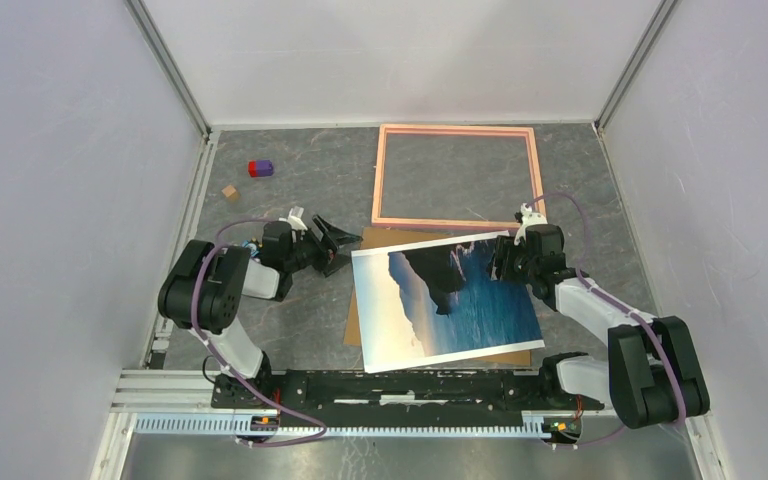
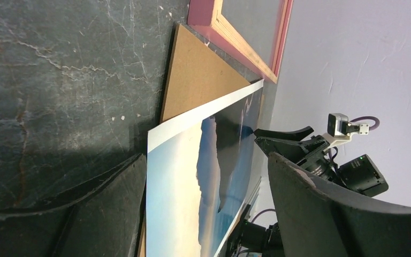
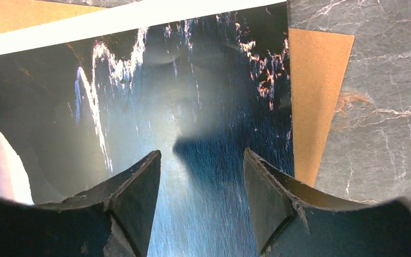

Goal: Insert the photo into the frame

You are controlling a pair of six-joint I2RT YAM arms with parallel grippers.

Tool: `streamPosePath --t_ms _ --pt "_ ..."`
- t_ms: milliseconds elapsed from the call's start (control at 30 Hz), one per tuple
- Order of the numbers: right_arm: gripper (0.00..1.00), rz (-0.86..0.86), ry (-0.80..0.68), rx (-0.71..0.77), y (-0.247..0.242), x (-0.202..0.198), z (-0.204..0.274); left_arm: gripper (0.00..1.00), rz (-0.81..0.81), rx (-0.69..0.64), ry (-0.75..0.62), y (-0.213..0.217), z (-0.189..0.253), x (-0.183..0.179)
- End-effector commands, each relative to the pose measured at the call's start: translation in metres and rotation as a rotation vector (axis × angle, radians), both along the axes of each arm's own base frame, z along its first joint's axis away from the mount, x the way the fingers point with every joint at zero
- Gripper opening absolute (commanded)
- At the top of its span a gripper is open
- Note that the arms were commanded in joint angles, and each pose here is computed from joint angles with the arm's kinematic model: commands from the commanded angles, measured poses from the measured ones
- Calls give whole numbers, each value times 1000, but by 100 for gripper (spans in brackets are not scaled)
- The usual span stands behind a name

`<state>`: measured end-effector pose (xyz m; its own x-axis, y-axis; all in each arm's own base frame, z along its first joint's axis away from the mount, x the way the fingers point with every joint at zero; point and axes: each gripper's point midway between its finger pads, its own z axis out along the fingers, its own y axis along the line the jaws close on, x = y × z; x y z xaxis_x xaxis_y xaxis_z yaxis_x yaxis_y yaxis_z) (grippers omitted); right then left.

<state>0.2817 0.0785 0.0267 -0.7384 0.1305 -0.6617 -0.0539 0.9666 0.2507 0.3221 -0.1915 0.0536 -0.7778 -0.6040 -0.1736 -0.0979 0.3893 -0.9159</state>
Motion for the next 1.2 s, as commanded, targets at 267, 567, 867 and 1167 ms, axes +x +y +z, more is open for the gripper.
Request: streamPosePath --t_ms 267,567,867,1167 --pt "64 12 80 -7 -1 -13 -19 76 -96 -88 -104 -19 34 4" --pt "64 19 83 -27 -3 -13 -20 75 -67 -67 -108 -14 37 -2" --pt "65 36 66 -40 -4 -11 -17 55 -72 89 -38 -21 18 -5" --pt "66 65 34 -190 -13 0 10 17 -65 148 -32 -20 12 1"
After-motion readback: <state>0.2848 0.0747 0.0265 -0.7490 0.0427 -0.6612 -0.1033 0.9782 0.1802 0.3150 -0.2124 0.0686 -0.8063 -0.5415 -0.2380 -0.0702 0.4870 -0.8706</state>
